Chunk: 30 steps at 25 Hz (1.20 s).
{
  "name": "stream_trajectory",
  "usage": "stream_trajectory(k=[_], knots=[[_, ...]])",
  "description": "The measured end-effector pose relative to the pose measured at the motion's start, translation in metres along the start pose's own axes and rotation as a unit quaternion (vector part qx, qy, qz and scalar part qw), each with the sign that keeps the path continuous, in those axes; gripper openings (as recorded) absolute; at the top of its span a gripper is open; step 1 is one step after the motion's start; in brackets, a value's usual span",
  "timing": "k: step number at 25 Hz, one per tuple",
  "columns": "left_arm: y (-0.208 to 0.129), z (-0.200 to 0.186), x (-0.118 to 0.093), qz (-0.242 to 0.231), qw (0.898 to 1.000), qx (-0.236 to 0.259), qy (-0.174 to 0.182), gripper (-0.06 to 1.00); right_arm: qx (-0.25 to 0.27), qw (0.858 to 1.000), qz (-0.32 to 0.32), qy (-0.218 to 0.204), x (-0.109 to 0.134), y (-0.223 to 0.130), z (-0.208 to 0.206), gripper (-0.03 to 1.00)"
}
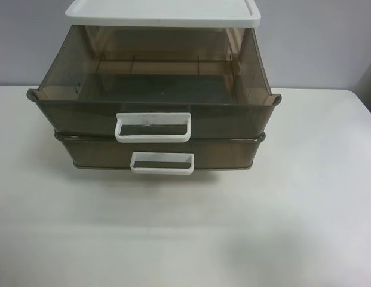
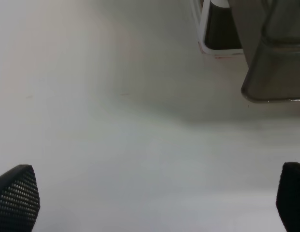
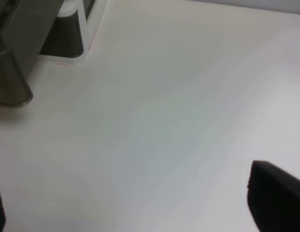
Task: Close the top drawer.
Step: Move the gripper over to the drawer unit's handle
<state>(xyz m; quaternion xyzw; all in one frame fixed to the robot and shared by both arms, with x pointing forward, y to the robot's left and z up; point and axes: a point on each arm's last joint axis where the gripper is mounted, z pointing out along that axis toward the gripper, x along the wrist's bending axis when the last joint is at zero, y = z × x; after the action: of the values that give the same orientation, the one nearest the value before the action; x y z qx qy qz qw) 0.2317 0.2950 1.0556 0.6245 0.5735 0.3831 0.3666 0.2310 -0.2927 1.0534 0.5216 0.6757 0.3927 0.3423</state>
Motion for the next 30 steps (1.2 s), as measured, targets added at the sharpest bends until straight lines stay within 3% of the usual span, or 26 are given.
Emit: stream_trajectory(k=[21, 25, 30], knots=[[0.000, 0.000, 0.000, 0.000, 1.000, 0.000, 0.000, 0.99, 0.002, 1.000, 0.003, 0.005, 0.001, 0.003, -0.002, 0.98], [0.000, 0.000, 0.000, 0.000, 1.000, 0.000, 0.000, 0.99, 0.020, 1.000, 0.001, 0.016, -0.002, 0.032, -0.003, 0.98], [0.000, 0.000, 0.000, 0.000, 1.000, 0.000, 0.000, 0.99, 0.050, 0.996, -0.027, 0.074, -0.002, 0.085, 0.004, 0.98]])
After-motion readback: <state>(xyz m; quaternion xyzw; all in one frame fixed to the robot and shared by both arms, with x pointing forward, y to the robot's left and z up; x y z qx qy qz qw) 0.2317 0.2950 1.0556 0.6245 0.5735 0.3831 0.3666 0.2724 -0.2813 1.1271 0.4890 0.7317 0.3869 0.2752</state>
